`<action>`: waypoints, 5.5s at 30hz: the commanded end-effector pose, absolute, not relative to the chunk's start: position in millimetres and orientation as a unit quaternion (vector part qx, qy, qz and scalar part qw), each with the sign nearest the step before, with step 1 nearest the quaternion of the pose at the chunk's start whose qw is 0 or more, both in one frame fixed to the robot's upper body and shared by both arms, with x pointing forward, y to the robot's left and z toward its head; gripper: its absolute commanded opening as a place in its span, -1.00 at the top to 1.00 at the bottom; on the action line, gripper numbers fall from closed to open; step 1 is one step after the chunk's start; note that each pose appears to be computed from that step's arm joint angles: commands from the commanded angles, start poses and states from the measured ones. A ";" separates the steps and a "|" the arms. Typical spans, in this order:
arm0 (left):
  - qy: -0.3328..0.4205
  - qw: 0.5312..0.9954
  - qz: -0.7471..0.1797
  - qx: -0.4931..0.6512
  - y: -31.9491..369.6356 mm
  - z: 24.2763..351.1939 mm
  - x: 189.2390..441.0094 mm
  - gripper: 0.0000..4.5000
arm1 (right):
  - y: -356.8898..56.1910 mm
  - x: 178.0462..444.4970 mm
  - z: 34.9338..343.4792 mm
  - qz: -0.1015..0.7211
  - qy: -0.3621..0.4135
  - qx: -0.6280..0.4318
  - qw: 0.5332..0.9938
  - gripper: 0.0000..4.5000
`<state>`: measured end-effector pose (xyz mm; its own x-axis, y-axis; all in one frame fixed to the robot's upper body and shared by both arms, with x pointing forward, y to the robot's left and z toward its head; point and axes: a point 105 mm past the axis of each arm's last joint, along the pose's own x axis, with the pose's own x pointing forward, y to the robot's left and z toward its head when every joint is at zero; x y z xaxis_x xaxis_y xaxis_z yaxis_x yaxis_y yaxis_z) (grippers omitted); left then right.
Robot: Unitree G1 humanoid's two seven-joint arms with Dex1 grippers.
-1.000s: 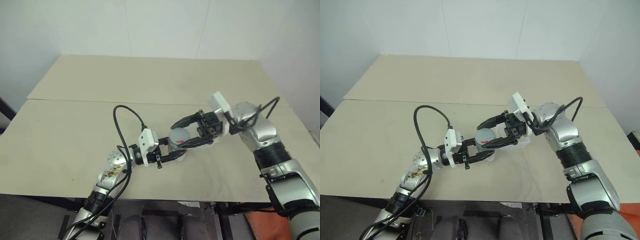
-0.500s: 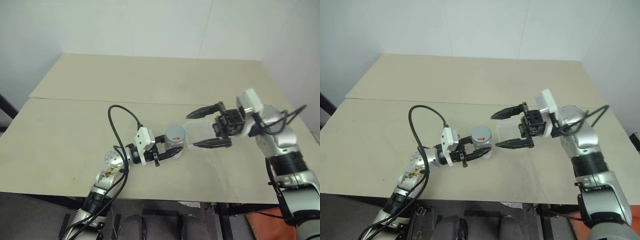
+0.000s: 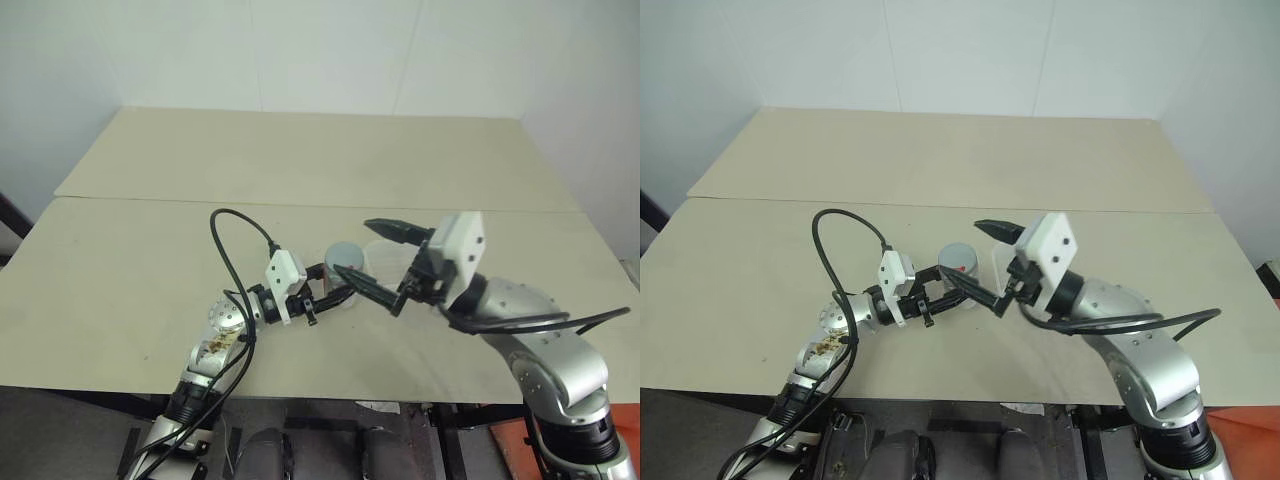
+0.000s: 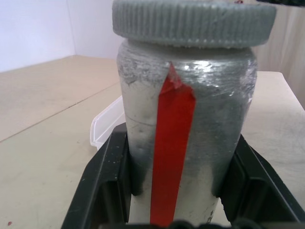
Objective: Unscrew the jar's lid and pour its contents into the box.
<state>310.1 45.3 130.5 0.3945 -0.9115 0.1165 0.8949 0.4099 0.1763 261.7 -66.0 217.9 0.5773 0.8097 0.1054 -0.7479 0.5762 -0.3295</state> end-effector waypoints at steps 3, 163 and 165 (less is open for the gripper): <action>-0.129 0.832 -0.537 0.060 43.2 144.2 315.6 0.11 | -57.0 262.2 222.6 0.395 -0.127 -0.157 0.896 -0.99; -0.128 0.820 -0.555 0.052 45.0 136.5 301.9 0.11 | -56.6 266.5 227.4 0.478 -0.157 -0.131 0.854 -0.99; -0.129 0.820 -0.555 0.052 44.6 136.8 301.3 0.11 | -51.6 268.5 222.8 0.481 -0.151 -0.136 0.853 -0.99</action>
